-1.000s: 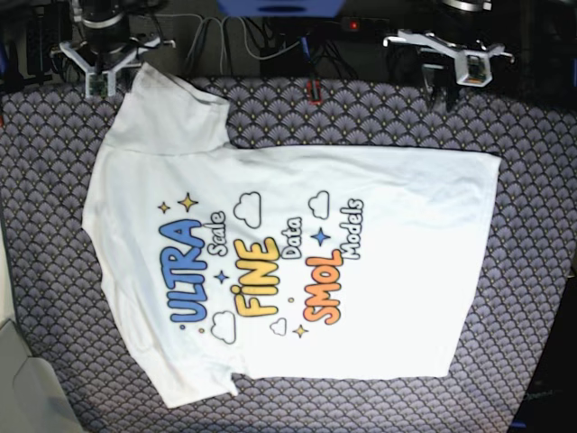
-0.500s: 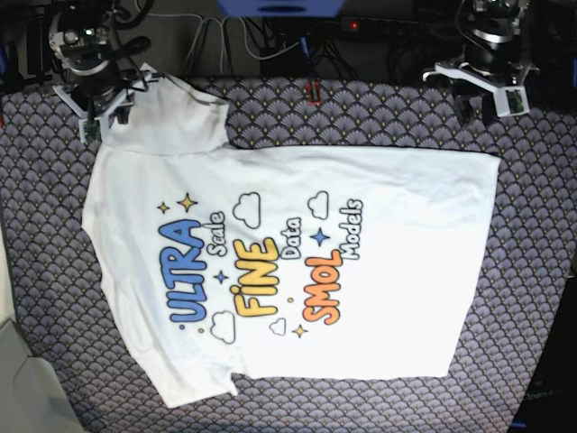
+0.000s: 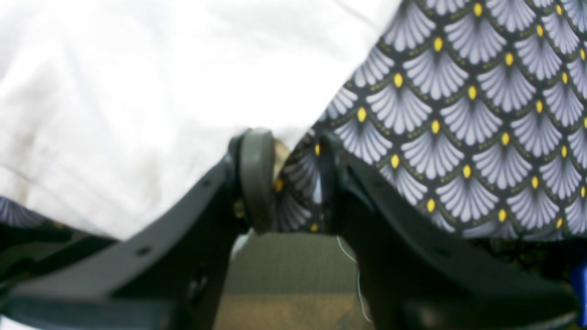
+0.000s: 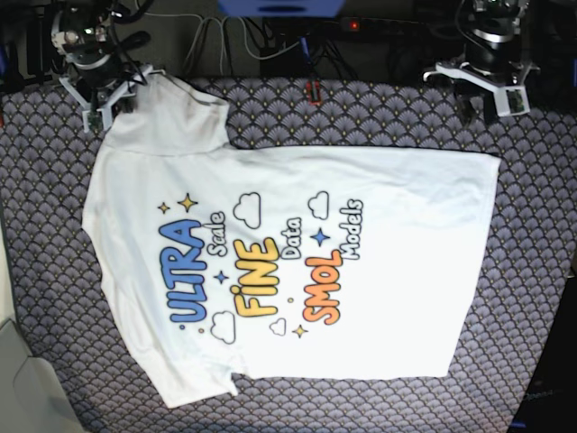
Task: Fold the T-shirt properly
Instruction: 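Lower both grippers toward the shirt's shoulder corners by the collar, then pinch the shoulder edges of the white shirt with both grippers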
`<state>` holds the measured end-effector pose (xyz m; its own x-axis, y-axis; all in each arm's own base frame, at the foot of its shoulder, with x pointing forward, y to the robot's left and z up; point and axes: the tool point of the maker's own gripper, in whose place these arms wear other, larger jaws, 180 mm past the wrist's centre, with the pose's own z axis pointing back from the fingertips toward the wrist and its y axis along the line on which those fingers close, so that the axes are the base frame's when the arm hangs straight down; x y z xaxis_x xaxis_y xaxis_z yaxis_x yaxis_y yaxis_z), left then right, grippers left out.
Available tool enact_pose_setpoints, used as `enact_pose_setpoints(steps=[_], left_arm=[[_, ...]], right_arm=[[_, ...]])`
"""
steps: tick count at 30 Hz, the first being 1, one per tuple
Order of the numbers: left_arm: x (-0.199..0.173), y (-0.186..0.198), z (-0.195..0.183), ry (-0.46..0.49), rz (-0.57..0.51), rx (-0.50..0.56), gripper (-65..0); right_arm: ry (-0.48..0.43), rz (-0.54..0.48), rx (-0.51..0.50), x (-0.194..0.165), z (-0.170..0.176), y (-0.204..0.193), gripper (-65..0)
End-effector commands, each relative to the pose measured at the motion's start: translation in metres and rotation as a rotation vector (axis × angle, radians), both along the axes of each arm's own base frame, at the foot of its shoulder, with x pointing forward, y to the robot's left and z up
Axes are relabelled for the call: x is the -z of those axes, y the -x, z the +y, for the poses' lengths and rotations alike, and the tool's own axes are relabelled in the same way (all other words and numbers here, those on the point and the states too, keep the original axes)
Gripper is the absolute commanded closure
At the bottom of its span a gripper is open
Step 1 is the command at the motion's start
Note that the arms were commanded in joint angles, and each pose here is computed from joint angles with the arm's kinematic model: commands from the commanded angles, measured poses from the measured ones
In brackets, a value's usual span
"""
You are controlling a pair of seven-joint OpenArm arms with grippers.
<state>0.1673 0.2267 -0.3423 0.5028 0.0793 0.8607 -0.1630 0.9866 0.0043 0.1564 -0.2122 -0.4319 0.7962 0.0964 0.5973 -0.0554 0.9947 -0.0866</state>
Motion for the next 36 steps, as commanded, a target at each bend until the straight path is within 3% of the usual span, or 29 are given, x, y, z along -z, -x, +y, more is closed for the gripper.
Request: enact_pose_setpoints(steps=[1,17,20,24,30,36], left_arm=[[-0.009,-0.002,0.001,-0.014,-0.031,0.006,-22.1],[-0.008,-0.002,0.001,-0.015,-0.029,0.004,-22.1],[-0.008,-0.002,0.001,-0.016,-0.029,0.005,-22.1],[-0.012,-0.008,0.001,-0.016,-0.049,0.005,-22.1],[-0.006,-0.022,0.007,-0.013,-0.064,-0.013,-22.4],[0.001,-0.035,0.047,-0.055,-0.077,-0.109,-22.5]], right_arm=[[-0.024,0.053,-0.035,0.007,0.01,0.011,-18.8],[-0.073,0.054,-0.101,0.011,0.041,0.007,-18.3],[-0.073,0.047,-0.101,0.01,0.041,0.005,-12.8],[-0.07,0.048,-0.102,0.01,0.04,0.004,0.0],[-0.066,0.04,-0.102,0.009,0.038,0.002,0.0],[-0.044,0.04,-0.113,0.007,0.031,0.002,0.0]])
